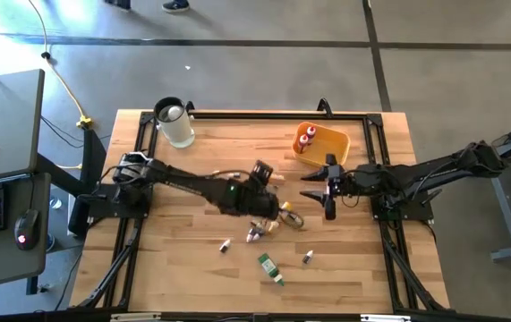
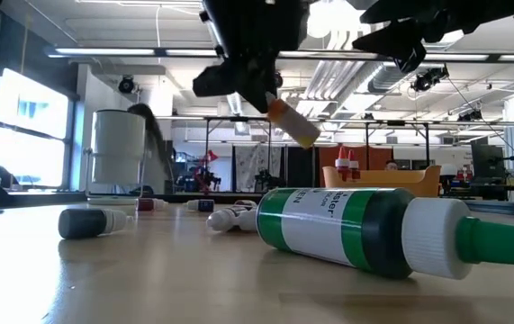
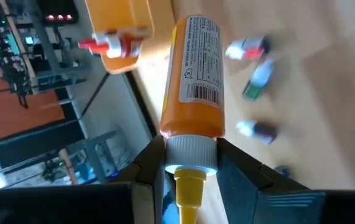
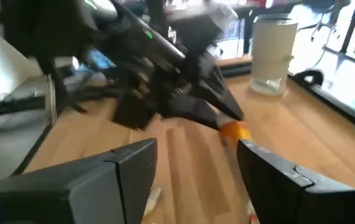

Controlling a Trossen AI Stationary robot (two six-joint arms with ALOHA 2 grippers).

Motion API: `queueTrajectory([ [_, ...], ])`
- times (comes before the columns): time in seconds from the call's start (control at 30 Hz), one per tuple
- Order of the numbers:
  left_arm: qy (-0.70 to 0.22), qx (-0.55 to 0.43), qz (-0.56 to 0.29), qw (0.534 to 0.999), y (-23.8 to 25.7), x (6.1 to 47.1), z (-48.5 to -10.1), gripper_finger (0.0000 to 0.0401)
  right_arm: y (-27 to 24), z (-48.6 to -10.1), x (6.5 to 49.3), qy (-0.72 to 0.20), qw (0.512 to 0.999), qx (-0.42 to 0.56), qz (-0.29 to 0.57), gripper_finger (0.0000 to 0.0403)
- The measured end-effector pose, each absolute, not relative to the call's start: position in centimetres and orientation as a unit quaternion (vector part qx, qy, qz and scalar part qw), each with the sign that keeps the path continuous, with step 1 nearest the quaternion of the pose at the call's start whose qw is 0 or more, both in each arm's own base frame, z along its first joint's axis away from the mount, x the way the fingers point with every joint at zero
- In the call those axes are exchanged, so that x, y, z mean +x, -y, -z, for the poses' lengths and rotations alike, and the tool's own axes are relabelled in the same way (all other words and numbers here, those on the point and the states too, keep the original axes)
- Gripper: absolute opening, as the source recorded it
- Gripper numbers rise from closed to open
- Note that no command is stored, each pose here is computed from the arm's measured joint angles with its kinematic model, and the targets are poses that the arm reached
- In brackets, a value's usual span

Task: Pick & Place food coloring
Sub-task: Put the bottom large yellow food coloring bottle into the yellow bin

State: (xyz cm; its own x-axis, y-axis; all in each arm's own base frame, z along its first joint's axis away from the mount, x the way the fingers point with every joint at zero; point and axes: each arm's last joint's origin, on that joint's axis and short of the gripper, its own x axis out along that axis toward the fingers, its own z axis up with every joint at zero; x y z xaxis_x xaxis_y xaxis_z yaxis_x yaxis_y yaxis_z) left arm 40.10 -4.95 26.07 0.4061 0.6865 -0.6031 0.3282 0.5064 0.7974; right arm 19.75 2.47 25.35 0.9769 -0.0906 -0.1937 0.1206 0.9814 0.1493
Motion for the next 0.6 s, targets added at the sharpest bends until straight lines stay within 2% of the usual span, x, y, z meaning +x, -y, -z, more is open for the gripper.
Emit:
queueTrajectory([
  [0.13, -0.545, 0.497, -0.146, 0.659, 2.6, 40.4, -26.2, 0.0098, -2.2, -25.3, 19.7, -0.09, 0.988, 0.074, 0.097, 0.0216],
  [0.27, -0.549, 0.503, -0.15, 0.651, 1.4, 40.6, -26.3, 0.0098, -2.0, -25.4, 19.7, -0.082, 0.986, 0.072, 0.123, 0.0216],
  [0.4, -0.549, 0.501, -0.149, 0.652, 1.2, 40.7, -26.3, 0.0098, -2.0, -25.8, 19.8, -0.064, 0.987, 0.074, 0.125, 0.0216],
  [0.6, -0.537, 0.498, -0.15, 0.664, 1.5, 40.9, -26.4, 0.0098, -1.3, -25.1, 20.2, -0.078, 0.979, 0.076, 0.172, 0.0216],
])
